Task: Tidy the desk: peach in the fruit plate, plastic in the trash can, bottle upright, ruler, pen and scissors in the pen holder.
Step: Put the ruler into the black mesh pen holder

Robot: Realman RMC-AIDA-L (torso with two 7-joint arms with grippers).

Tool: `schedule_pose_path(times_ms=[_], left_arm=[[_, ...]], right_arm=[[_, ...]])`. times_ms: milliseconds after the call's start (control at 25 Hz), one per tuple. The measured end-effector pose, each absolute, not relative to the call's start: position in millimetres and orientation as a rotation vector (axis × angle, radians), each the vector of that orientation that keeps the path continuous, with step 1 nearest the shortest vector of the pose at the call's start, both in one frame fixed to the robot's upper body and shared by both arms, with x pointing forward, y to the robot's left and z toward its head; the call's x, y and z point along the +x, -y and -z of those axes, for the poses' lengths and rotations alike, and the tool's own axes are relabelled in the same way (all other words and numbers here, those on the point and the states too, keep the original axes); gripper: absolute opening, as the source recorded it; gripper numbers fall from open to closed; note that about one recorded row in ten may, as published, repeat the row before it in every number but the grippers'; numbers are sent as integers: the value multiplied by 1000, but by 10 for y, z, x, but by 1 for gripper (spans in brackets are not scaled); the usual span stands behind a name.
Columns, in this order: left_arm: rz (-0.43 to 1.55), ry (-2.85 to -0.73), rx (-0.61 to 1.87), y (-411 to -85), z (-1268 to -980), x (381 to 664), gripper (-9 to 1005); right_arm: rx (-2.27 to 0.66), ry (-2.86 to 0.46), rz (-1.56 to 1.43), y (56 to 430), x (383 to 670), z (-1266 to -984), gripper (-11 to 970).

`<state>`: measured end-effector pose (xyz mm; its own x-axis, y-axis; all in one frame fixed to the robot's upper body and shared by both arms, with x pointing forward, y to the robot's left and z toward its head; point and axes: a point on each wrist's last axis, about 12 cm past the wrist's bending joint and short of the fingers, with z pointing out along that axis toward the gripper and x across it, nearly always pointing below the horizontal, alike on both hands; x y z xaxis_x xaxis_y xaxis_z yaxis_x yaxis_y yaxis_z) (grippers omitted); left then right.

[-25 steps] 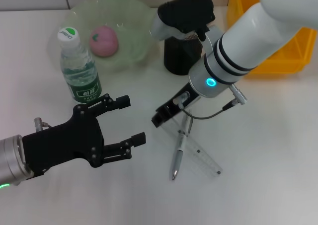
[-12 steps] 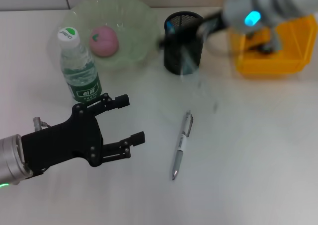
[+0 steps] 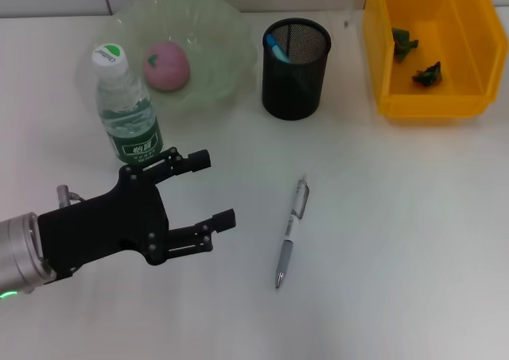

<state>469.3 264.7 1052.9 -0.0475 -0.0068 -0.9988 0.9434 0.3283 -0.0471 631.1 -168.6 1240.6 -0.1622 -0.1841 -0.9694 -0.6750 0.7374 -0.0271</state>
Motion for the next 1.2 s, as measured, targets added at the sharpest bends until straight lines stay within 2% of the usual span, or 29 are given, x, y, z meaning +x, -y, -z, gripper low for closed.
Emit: schedule_pose_path(times_ms=[240, 720, 1200], left_arm=[[996, -1382, 938, -2631, -10534, 4705, 835], [1004, -1383, 940, -2628, -10536, 4704, 835], [1004, -1386, 938, -2638, -10531, 4690, 835]], right_arm=[[-703, -1569, -474, 1594, 6401, -11998, 372], [-661, -1508, -498, 1548, 6540, -11643, 375], [-704, -1560, -488, 1528, 6532, -11352, 378]])
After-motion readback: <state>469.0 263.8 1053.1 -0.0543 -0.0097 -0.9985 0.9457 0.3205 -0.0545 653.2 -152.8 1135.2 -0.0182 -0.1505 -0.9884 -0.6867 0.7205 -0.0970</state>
